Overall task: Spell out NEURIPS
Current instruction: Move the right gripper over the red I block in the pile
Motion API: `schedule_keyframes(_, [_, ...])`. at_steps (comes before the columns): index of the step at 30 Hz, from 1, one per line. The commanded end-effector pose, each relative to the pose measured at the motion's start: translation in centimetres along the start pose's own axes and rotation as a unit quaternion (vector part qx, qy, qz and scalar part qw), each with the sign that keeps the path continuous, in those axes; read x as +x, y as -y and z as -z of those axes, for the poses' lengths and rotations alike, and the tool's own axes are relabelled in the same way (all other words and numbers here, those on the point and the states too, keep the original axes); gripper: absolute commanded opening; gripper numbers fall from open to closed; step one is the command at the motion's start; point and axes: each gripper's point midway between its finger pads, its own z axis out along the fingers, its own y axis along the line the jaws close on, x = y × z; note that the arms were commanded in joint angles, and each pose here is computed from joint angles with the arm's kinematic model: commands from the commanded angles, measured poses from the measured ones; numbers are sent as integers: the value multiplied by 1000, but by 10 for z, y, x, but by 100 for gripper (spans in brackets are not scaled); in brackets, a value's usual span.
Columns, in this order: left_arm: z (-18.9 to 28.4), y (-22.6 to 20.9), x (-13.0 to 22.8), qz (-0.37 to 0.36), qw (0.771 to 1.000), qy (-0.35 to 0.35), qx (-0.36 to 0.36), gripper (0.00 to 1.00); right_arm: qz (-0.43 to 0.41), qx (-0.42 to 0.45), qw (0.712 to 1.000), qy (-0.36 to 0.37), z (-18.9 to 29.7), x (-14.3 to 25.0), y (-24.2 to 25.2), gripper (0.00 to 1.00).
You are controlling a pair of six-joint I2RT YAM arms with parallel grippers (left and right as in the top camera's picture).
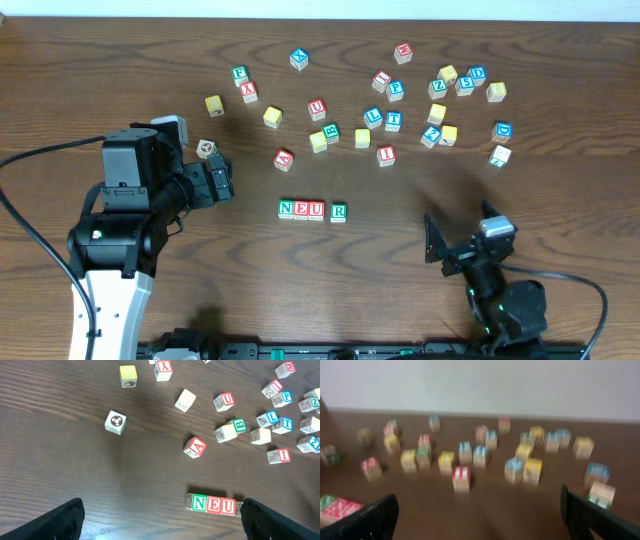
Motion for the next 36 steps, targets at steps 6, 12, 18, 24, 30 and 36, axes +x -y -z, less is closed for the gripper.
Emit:
schedule_keyframes(6, [6, 3, -9, -4, 1000, 10, 7, 98, 6, -10, 998, -64, -17, -33, -6, 99])
schedule_keyframes(12, [6, 3, -9, -4, 1000, 10, 7, 98, 14, -27, 983, -182, -62, -64, -15, 99])
schedule_keyframes(18, [6, 3, -9, -4, 1000, 10, 7, 98, -4, -135, 941, -310, -111, -74, -51, 99])
schedule_keyframes(24, [6, 3, -9, -4, 1000, 10, 7, 98, -23, -178, 932, -317, -143, -71, -64, 99])
schedule_keyframes(30, [6, 3, -9, -4, 1000, 10, 7, 98, -68, -65, 931, -353, -157, -72, -38, 99])
schedule_keyframes(36, [6, 3, -9, -4, 1000, 10, 7, 98, -46, -3, 920, -389, -169, -87, -39, 99])
